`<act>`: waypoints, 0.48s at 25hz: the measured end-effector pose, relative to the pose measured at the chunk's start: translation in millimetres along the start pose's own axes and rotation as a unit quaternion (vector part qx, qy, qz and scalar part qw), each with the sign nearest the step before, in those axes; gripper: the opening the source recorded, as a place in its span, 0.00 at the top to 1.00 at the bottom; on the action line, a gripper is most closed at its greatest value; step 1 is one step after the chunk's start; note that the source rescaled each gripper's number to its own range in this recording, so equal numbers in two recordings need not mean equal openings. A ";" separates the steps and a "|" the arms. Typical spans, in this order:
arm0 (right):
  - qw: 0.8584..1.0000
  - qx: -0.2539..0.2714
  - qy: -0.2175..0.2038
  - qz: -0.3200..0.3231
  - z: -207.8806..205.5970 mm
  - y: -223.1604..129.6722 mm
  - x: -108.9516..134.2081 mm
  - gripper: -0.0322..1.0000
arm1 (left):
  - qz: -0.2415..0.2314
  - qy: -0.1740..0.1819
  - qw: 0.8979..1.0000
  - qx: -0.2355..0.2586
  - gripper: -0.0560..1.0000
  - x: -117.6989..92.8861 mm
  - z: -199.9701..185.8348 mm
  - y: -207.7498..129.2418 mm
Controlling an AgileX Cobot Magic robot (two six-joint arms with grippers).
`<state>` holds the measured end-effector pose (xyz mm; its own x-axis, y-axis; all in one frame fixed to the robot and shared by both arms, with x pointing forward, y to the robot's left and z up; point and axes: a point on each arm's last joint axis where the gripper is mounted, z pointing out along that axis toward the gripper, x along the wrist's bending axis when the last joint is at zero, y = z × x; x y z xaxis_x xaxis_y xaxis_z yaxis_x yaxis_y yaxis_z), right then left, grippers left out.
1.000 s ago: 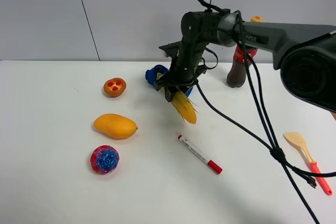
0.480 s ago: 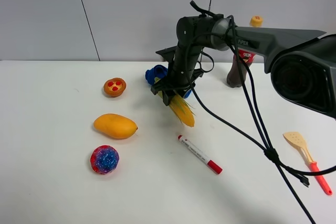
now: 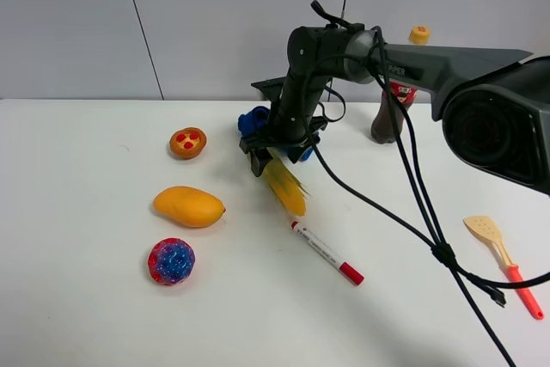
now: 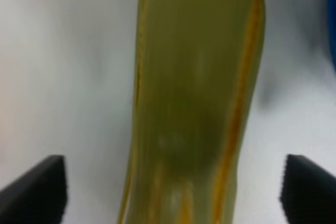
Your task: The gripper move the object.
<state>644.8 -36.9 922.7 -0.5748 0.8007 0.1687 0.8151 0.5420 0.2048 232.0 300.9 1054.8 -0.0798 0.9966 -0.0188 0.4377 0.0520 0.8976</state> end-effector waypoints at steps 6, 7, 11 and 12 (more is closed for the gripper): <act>1.000 -0.016 -0.001 0.006 1.3 3.2 7.1 0.17 | 0.000 0.000 1.000 0.000 0.00 0.0 0.0 0.0; 1.000 -0.016 -0.001 0.006 1.5 3.2 8.3 0.17 | 0.000 0.000 1.000 0.000 0.00 0.0 0.0 0.0; 1.000 -0.015 -0.001 0.002 2.3 3.2 12.5 0.17 | 0.000 0.000 1.000 0.000 0.00 0.0 0.0 0.0; 1.000 -0.015 -0.002 0.002 2.5 3.2 13.7 0.16 | 0.000 0.000 1.000 0.000 0.00 0.0 0.0 0.0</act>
<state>639.7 -23.6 923.3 -0.5713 0.8037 0.1666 0.8148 0.5308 0.2331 232.0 300.9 1054.8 -0.0798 0.9966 -0.0188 0.4377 0.0520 0.8976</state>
